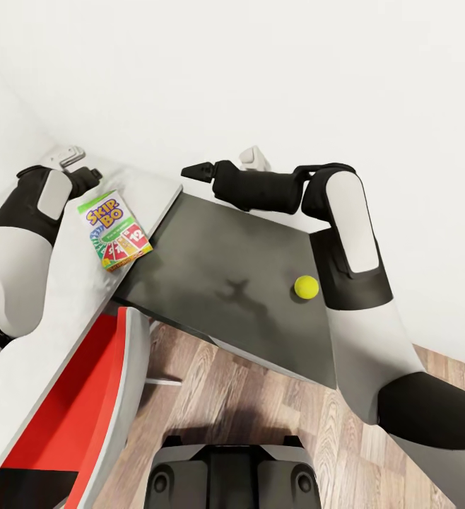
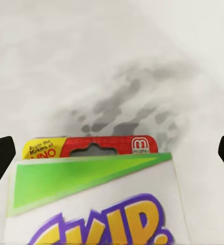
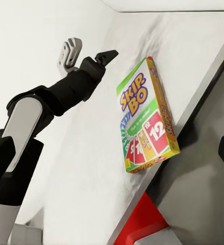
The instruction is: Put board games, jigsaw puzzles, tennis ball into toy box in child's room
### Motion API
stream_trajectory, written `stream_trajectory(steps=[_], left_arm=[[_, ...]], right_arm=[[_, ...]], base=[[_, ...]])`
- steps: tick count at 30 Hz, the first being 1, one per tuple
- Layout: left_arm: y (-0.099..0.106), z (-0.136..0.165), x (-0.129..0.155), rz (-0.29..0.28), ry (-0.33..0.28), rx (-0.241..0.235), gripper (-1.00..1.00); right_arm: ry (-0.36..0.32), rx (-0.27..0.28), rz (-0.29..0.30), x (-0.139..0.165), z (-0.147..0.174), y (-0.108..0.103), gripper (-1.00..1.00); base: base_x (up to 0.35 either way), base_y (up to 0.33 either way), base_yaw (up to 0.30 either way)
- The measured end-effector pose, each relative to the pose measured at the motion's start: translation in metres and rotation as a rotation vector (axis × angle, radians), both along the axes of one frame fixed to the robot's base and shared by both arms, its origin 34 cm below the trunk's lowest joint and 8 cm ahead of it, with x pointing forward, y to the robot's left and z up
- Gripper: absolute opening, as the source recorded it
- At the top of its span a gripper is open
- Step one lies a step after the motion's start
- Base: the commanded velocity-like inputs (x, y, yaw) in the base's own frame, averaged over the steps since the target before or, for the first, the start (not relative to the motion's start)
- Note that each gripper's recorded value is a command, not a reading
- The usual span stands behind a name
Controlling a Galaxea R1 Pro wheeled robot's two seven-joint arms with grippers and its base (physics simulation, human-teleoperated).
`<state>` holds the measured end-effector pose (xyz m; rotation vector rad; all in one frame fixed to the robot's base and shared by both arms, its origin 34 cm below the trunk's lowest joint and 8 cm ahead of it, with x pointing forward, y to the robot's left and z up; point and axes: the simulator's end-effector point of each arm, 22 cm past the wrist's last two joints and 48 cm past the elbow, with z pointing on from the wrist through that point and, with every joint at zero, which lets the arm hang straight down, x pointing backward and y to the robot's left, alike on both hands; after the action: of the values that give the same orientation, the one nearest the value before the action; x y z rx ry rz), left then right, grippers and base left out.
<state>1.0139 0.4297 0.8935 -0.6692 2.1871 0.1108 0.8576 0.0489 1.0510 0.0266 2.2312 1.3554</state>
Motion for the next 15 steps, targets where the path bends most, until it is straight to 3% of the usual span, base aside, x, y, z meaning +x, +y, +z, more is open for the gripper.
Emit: stream_trajectory(steps=[15], left_arm=[[0.011,-0.016,-0.003,0.017,0.034,0.003,1.0]], right_arm=[[0.004,-0.011,0.022,-0.005,-0.01,0.008,1.0]], base=[[0.0,0.0,0.0]])
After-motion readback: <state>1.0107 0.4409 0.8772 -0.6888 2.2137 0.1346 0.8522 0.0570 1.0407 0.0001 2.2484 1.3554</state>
